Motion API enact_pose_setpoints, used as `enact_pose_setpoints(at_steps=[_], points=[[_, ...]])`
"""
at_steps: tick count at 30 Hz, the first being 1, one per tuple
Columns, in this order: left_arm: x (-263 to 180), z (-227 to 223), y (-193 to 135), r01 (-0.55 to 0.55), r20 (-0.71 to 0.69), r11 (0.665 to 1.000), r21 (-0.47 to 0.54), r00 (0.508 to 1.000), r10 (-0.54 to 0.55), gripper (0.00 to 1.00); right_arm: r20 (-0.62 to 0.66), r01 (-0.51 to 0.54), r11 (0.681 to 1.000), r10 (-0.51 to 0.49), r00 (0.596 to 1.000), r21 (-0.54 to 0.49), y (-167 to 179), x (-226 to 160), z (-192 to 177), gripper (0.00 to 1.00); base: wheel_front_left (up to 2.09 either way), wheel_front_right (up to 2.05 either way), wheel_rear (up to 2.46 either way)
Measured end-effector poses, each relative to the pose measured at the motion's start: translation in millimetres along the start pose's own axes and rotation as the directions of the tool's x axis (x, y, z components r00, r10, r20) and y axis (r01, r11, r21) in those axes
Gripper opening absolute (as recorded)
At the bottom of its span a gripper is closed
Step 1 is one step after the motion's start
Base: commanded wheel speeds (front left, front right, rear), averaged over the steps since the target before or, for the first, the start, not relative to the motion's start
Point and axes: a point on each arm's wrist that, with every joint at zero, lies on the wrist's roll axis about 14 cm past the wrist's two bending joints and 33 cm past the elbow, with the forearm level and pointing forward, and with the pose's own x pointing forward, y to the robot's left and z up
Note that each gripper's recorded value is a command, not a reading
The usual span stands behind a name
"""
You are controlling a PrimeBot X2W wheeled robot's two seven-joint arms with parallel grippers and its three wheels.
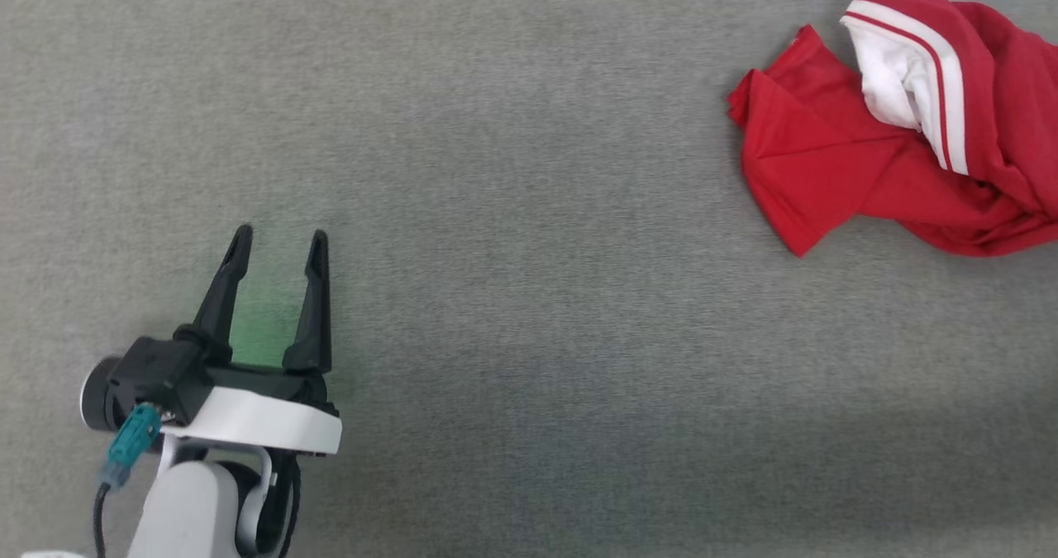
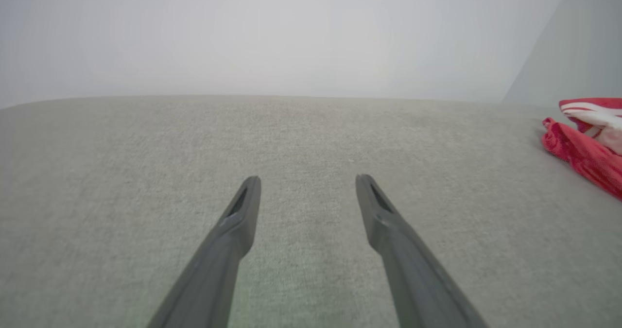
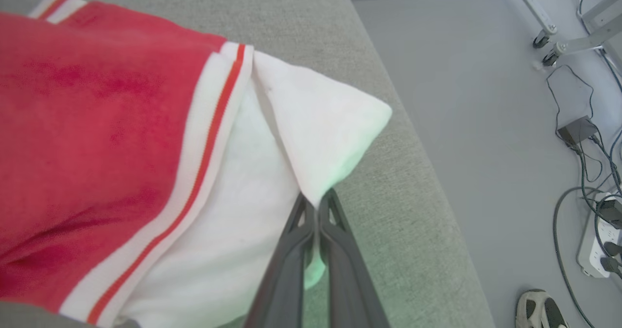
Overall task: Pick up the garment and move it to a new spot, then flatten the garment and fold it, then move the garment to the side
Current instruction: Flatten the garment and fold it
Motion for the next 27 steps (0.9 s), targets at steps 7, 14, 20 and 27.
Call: enact_pose_setpoints(at_steps=[7,14,20,27], points=[[22,13,-27,0.127,0.033,0.992,0.018,0.991,-0.127,1.0,0.087,0.05,0.997,-0.055,0.995,0.052,-10,-11,-1,0.87,0.0,0.0,0.0],[58,58,-94,0.398,0.096,0.906,0.141,0.906,-0.413,1.0,0.305,0.083,0.986,-0.124,0.944,0.143,-33,-35,30,1.0,0.0,0.0,0.0],[79,67,-176,0.647,-0.078,0.754,0.114,0.763,-0.642,1.0,0.479,0.007,0.982,-0.099,0.872,0.191,-27,-62,69,1.0,0.0,0.0,0.0],[77,50,-265,0.798,-0.342,0.586,-0.14,0.516,-0.785,1.0,0.542,-0.03,0.977,-0.092,0.835,0.212,-17,-96,49,1.0,0.0,0.0,0.0]])
